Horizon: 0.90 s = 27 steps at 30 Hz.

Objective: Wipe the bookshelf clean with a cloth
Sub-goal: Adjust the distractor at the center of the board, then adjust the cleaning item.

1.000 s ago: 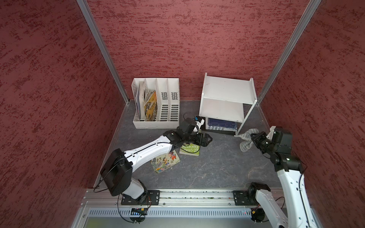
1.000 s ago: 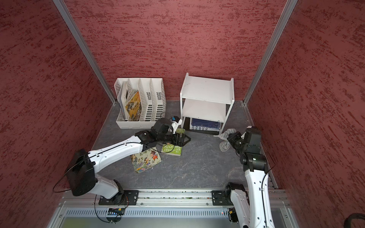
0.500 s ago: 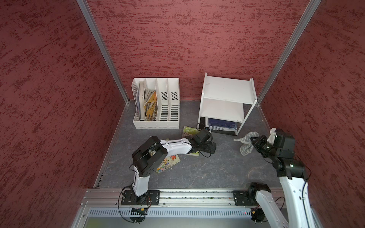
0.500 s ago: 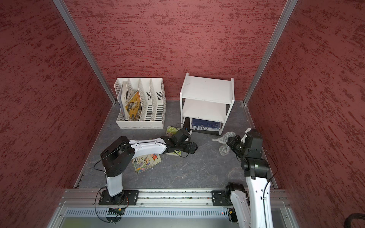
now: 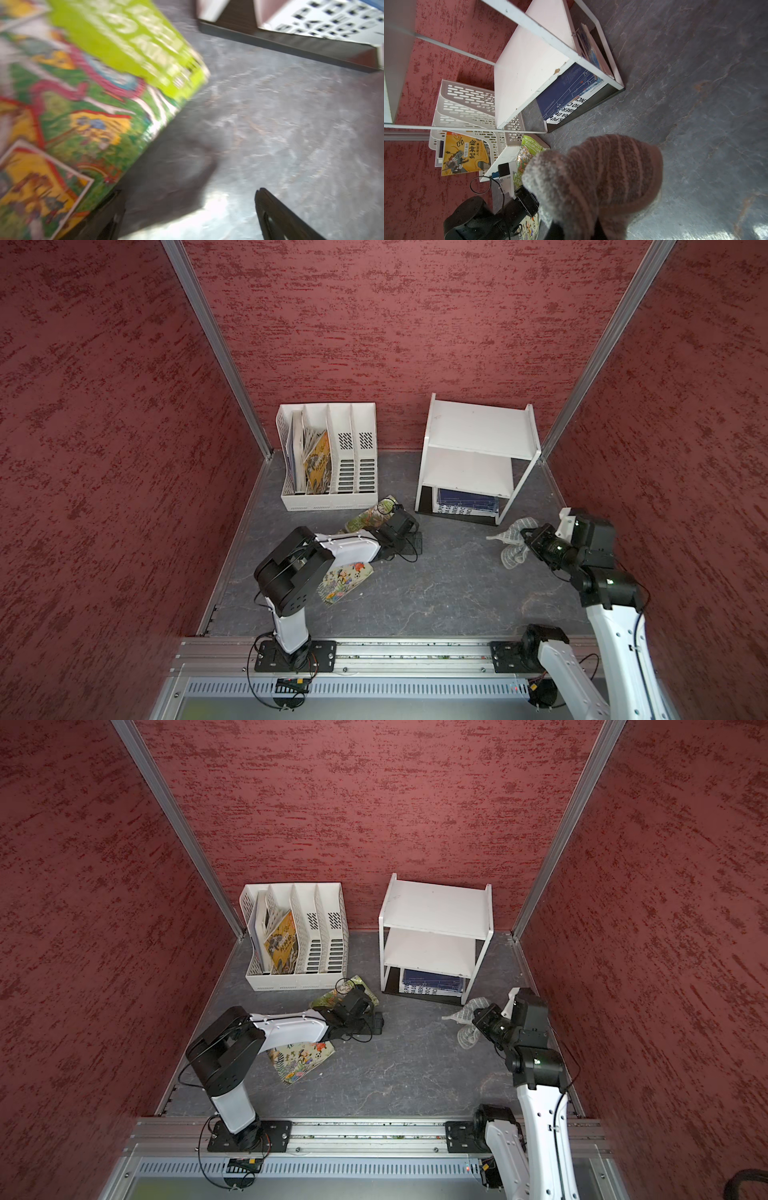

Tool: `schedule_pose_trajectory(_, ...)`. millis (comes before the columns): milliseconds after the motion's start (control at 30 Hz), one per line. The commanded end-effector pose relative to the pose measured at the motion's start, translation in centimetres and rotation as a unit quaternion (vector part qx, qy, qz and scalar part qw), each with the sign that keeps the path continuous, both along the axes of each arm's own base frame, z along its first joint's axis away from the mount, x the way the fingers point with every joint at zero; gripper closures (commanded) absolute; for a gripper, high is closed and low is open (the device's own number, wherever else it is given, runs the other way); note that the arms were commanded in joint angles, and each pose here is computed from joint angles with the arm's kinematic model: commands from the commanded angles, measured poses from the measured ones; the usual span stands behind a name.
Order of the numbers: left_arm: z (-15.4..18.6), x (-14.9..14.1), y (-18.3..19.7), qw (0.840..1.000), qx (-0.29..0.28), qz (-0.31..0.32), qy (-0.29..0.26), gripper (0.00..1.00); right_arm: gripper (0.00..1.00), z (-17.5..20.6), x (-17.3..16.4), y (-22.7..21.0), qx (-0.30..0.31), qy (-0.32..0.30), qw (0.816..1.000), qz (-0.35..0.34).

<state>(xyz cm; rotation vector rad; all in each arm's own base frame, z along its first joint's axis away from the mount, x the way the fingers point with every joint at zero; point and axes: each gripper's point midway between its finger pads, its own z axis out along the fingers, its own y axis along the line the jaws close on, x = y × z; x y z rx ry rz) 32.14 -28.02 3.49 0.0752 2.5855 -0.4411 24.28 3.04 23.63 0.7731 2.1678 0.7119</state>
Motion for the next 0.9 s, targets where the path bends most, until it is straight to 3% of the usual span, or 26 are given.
schedule_pose_trajectory(0, 0.5, 0.7, 3.1, 0.999, 0.019, 0.041, -0.011, 0.0, 1.0, 1.2, 0.9, 1.5, 0.005, -0.036, 0.998, 0.044)
schedule_pose_trajectory(167, 3.2, 0.3, 3.3, 0.998, -0.01, 0.011, -0.058, 0.0, 1.0, 3.0, 1.5, 4.5, 0.054, -0.086, 0.99, 0.101)
schedule_pose_trajectory(333, 8.6, -1.5, 1.4, 0.981, -0.122, -0.062, -0.137, 0.0, 1.0, 6.4, 1.8, 7.6, 0.088, -0.158, 0.97, 0.163)
schedule_pose_trajectory(467, 16.5, -3.9, -0.4, 0.929, -0.259, -0.142, -0.222, 0.0, 1.0, 9.9, 1.8, 10.2, 0.132, -0.216, 0.941, 0.224)
schedule_pose_trajectory(633, 26.3, -7.4, -2.5, 0.842, -0.38, -0.247, -0.291, 0.0, 1.0, 12.3, 1.5, 13.4, 0.18, -0.25, 0.902, 0.302)
schedule_pose_trajectory(767, 30.5, -9.4, -4.5, 0.794, -0.44, -0.305, -0.29, 0.0, 1.0, 13.6, 1.0, 15.8, 0.203, -0.265, 0.872, 0.358)
schedule_pose_trajectory(867, 32.4, -9.6, -5.5, 0.772, -0.465, -0.314, -0.298, 0.0, 1.0, 14.3, 0.2, 17.3, 0.204, -0.274, 0.852, 0.398)
